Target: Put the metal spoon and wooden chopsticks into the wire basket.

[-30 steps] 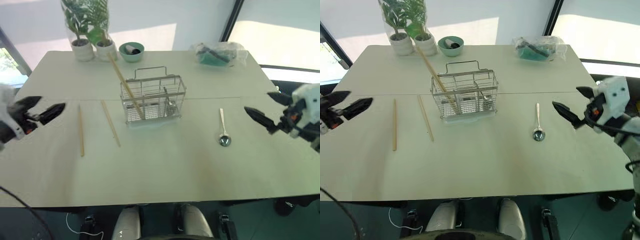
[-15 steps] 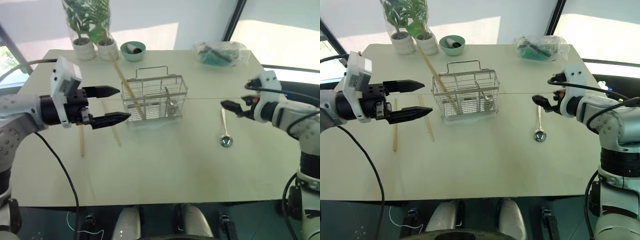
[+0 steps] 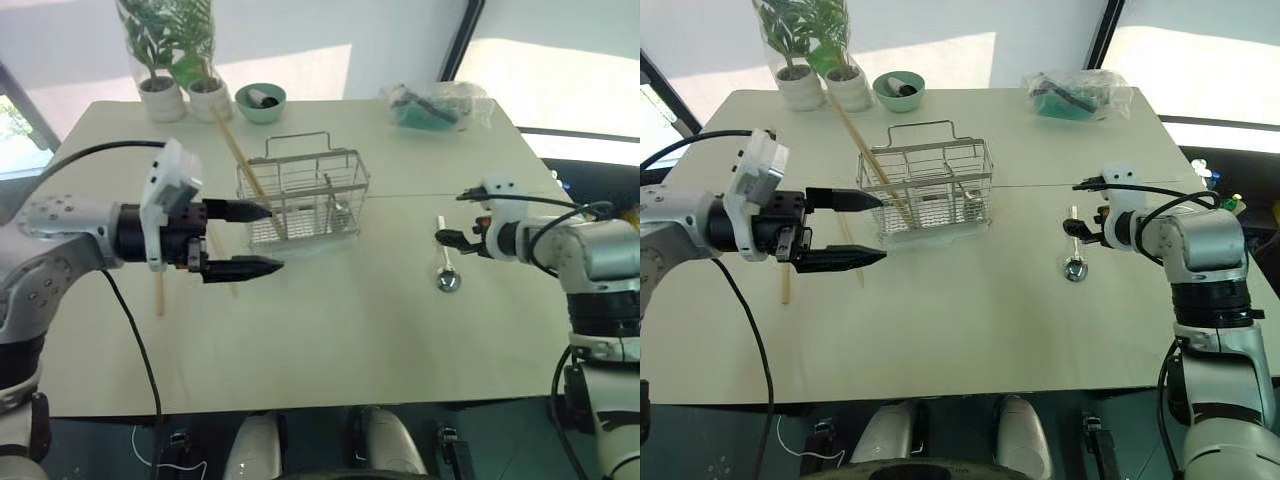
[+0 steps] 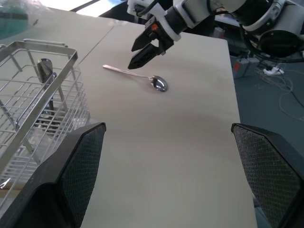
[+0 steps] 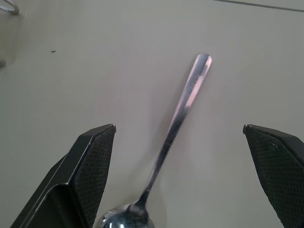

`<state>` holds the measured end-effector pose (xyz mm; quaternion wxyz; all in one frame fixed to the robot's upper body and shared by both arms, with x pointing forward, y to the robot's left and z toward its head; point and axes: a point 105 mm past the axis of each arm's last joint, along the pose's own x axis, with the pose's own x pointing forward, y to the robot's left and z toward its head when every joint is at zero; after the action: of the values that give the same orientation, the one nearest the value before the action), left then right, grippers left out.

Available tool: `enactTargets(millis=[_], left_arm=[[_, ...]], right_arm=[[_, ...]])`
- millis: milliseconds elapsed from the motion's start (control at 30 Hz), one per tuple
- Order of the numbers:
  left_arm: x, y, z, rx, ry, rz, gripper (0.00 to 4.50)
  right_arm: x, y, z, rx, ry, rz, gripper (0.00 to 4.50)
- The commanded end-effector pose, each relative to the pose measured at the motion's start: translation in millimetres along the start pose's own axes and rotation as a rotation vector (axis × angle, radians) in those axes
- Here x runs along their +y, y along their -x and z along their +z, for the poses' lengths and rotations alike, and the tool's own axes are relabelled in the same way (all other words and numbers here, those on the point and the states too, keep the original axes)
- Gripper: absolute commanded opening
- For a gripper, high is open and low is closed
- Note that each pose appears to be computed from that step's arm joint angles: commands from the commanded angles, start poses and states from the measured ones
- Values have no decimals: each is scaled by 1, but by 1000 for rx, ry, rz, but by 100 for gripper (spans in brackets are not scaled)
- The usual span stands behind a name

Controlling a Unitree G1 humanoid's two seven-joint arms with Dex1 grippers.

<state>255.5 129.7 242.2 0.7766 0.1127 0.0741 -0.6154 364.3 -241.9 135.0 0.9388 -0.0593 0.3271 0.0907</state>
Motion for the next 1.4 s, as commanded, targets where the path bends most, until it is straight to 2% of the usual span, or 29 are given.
enactTargets(millis=[33,233,333,433,633,667,700,900,967,1000,1067,1200,1300,1400], left_arm=[[-3,-1,14,-1,-71,-24,450],[-1,-3,17,3,-82,-35,450],[-1,-3,17,7,-81,-46,450],[-3,-4,16,16,-75,-64,450],[-3,-5,18,15,-82,-66,450],[-3,-5,18,13,-83,-65,450],[-3,-5,18,12,-83,-64,450],[0,-5,20,6,-87,-56,450],[2,-4,20,3,-89,-45,450],[4,-4,20,2,-89,-38,450],[6,-2,21,-3,-91,-23,450],[13,4,25,-36,-86,33,450],[20,8,28,-59,-94,86,450],[30,14,30,-72,-103,149,450]], right_arm=[[-6,0,0,2,-37,-33,445],[0,-6,-17,103,-179,-9,445],[2,-7,-22,121,-184,-17,445],[7,-7,-27,140,-206,1,370],[9,-7,-26,129,-201,0,63],[9,-7,-26,128,-201,-2,20],[8,-7,-25,127,-200,-4,8],[-1,-5,-21,87,-159,-49,8],[-6,-2,-9,15,-80,-78,8],[-8,1,0,-37,-30,-100,8],[-10,14,34,-227,87,-134,8],[-2,51,96,-562,140,-156,8],[19,73,132,-765,145,-99,8],[58,91,165,-924,60,60,8]])
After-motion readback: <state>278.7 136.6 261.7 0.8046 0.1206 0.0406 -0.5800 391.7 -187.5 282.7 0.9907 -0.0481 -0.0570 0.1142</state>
